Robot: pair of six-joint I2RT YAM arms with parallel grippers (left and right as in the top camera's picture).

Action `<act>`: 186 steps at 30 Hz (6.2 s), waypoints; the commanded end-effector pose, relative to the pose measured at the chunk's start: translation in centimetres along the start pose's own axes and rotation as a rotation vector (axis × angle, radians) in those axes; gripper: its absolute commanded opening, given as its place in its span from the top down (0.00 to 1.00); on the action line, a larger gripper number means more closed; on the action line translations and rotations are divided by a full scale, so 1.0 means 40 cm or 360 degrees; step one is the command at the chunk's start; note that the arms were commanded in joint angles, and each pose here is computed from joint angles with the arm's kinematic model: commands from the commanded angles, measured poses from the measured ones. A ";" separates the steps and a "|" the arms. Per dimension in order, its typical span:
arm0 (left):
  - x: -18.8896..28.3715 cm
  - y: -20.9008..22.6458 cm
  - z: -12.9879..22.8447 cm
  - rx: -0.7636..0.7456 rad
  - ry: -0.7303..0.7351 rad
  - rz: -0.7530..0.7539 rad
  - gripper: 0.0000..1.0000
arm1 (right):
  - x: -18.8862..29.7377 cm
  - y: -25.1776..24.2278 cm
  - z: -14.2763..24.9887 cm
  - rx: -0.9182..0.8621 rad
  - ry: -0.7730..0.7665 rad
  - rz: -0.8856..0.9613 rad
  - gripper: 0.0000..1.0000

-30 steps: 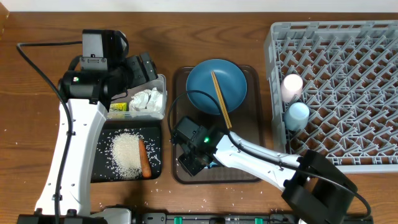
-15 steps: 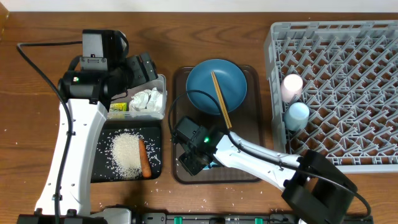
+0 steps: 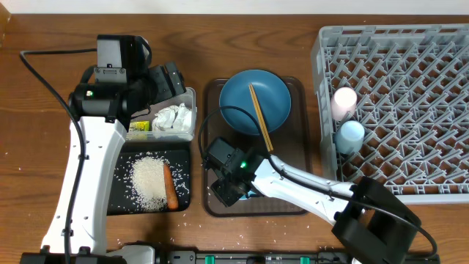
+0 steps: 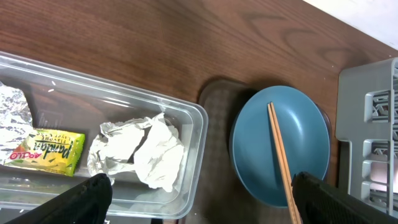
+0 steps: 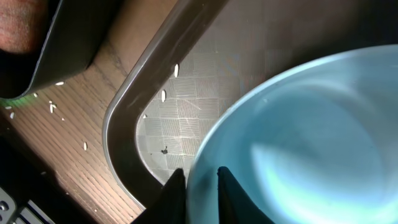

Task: Sort waste into correct bins and load items into the dishwasher rack
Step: 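Grasp the light blue bowl rim with the right gripper, then lift the light blue bowl and carry it into the rack, then lower the bowl upside down into the rack's far corner and release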

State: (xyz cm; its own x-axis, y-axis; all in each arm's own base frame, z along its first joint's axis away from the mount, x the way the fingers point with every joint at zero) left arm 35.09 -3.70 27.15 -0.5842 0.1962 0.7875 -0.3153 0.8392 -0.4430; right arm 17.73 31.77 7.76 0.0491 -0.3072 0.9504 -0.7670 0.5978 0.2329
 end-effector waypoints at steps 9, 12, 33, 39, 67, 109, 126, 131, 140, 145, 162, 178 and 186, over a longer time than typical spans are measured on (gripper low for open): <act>0.015 0.002 -0.008 0.0001 -0.0040 -0.0009 0.05 | 0.001 -0.006 0.003 -0.0001 0.0019 0.0051 0.78; 0.015 0.002 -0.008 0.0001 -0.0041 -0.0009 0.05 | 0.001 -0.006 0.003 -0.0001 0.0019 0.0052 0.78; 0.015 0.002 -0.008 0.0001 -0.0040 -0.0009 0.05 | 0.001 0.007 0.008 -0.0005 0.0040 -0.0017 0.89; 0.015 0.002 -0.008 0.0001 -0.0041 -0.0009 0.05 | 0.007 0.039 0.005 -0.0006 0.0041 -0.0188 0.99; 0.015 0.002 -0.008 0.0001 -0.0041 -0.0009 0.05 | 0.510 -0.077 -0.029 -0.0136 -0.0902 -0.0233 0.99; 0.015 0.002 -0.008 0.0001 -0.0041 -0.0009 0.05 | 0.675 -1.047 0.244 -0.0451 -0.2141 -0.0236 0.99; 0.015 0.002 -0.008 0.0001 -0.0041 -0.0009 0.05 | 0.606 -1.075 0.254 -0.0485 -0.2116 -0.0322 0.99; 0.015 0.002 -0.008 0.0001 -0.0041 -0.0009 0.05 | 0.606 -1.075 0.252 -0.0468 -0.2117 -0.0311 0.99; 0.015 0.002 -0.008 0.0001 -0.0041 -0.0009 0.05 | 0.599 -1.065 0.234 -0.0420 -0.2107 -0.0313 0.99; 0.015 0.002 -0.008 0.0001 -0.0041 -0.0009 0.05 | 0.599 -1.060 0.234 -0.0389 -0.2102 -0.0319 0.99; 0.015 0.002 -0.008 0.0001 -0.0041 -0.0009 0.05 | 0.577 -1.060 0.254 -0.0264 -0.2087 -0.0323 0.99; 0.015 0.002 -0.008 0.0001 -0.0041 -0.0009 0.05 | 0.546 -1.129 0.360 -0.0474 -0.2124 -0.0299 0.99; 0.015 0.002 -0.008 0.0001 -0.0041 -0.0009 0.05 | 0.576 -1.142 0.393 -0.0610 -0.2158 -0.0342 0.83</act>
State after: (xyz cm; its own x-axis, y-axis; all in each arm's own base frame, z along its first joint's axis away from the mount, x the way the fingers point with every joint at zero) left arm 35.10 -3.62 27.14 -0.5852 0.1895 0.7884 -0.3187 0.8404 -0.4385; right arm 44.01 -13.31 15.92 -0.6543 -0.7561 0.0145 -0.6337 0.5586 0.5352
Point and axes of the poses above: each gripper's point midway between its finger pads, its own x axis back along the fingers, its own y axis along the line the jaws close on, z = x × y, the point moved 5 cm from there along x, back along the fingers, and after that the axes turned 10 degrees about x, right-handed, at the moved point
